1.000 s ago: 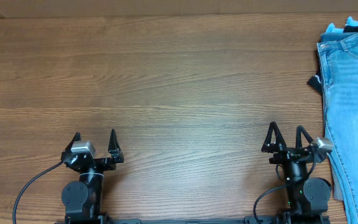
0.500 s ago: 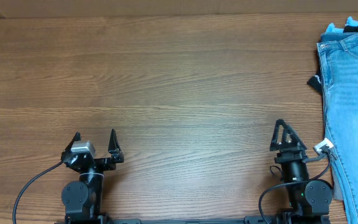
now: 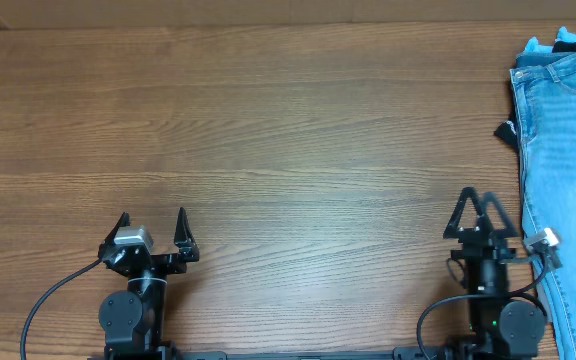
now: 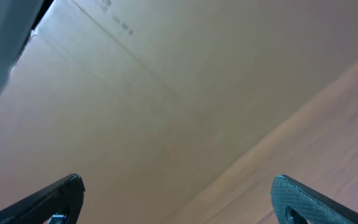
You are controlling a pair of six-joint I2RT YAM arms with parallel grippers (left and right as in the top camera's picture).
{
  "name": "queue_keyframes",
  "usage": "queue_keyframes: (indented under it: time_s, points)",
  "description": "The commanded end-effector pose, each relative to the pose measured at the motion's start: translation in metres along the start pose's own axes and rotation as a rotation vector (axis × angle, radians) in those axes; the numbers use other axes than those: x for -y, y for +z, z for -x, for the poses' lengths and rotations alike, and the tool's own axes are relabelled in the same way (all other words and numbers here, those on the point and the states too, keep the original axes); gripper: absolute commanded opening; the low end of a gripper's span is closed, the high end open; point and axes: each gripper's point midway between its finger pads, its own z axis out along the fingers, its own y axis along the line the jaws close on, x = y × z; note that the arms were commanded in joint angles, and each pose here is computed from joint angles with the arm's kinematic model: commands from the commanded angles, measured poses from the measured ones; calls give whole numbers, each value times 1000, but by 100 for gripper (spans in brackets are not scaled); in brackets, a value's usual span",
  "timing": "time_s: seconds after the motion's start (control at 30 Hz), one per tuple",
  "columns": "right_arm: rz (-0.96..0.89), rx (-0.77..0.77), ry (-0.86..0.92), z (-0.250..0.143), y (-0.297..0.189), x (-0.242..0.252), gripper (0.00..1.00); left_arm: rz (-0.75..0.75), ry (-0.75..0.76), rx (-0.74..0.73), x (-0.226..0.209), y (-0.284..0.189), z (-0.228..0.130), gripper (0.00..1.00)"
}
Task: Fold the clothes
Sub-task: 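Reach the right gripper to the jeans waistband on the clothes stack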
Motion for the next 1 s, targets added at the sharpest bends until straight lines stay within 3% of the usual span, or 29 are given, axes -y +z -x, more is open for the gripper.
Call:
queue_keyframes:
  time_s: [0.0,0.23,0.53,0.67,0.8,0.97]
  points:
    - [-69,139,-263,56,7,-26,100,16,19,7,-3,0,1,100]
    - [-431,8,-548,85,82,-7,100,16,19,7,-3,0,1,100]
    - [-919,-511,-721,50,196,97,100,16,19,7,-3,0,1,100]
    - [-978,-615,-747,27,218,127,100,15,18,7,-3,0,1,100]
    - [-951,-699,-906,12,237,166,100,15,18,7,-3,0,1,100]
    - [-1071,-745,-912,9,228,236,100,16,19,7,-3,0,1,100]
